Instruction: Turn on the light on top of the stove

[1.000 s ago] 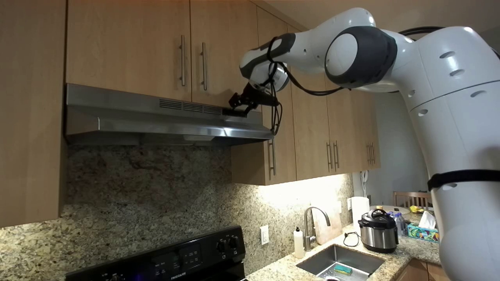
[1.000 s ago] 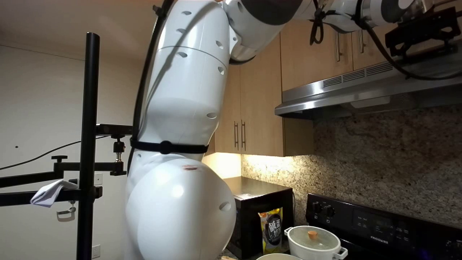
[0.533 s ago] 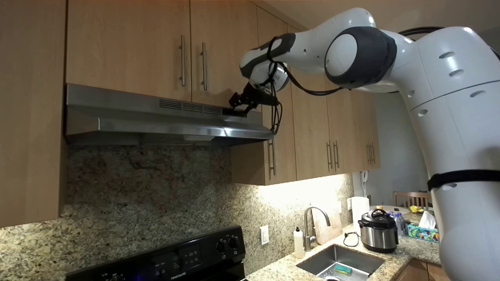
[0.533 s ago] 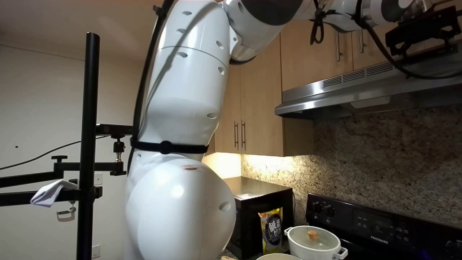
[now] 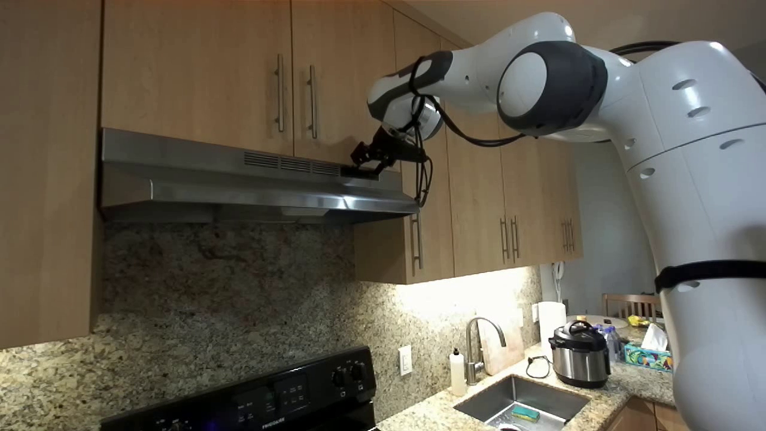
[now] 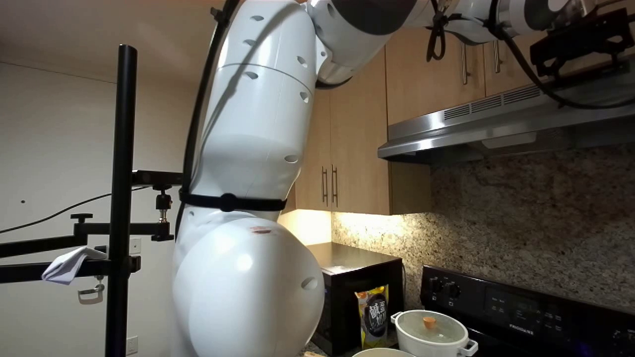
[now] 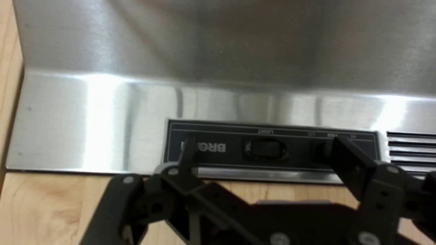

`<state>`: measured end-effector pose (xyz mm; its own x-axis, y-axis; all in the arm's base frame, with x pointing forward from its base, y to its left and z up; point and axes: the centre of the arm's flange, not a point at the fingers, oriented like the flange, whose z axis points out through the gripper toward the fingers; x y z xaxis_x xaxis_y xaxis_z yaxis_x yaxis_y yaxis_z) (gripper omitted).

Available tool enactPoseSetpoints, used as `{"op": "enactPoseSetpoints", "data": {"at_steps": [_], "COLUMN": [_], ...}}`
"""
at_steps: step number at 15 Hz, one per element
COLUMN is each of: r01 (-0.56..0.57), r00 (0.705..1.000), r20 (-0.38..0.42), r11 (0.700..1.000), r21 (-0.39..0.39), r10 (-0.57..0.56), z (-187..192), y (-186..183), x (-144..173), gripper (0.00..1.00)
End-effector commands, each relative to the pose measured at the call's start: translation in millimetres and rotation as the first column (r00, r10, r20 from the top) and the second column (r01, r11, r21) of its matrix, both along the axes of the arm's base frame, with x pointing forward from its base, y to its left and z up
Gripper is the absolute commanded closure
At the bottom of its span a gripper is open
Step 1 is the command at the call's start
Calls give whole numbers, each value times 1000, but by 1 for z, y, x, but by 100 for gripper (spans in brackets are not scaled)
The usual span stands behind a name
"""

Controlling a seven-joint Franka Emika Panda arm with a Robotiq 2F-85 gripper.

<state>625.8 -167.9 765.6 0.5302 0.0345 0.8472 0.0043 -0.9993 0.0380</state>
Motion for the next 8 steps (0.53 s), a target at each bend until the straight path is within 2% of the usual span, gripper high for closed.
{"op": "enactPoseSetpoints", "data": {"at_steps": [1,8], "r01": [8,20], "r00": [1000,1000], "r20": [-6,-6], "r11": [1000,1000], "r21": [-7,-10], "r10": [-8,-20], "z": [3,1], "y": [-6,-14], "x": [3,-2], "gripper": [0,0]}}
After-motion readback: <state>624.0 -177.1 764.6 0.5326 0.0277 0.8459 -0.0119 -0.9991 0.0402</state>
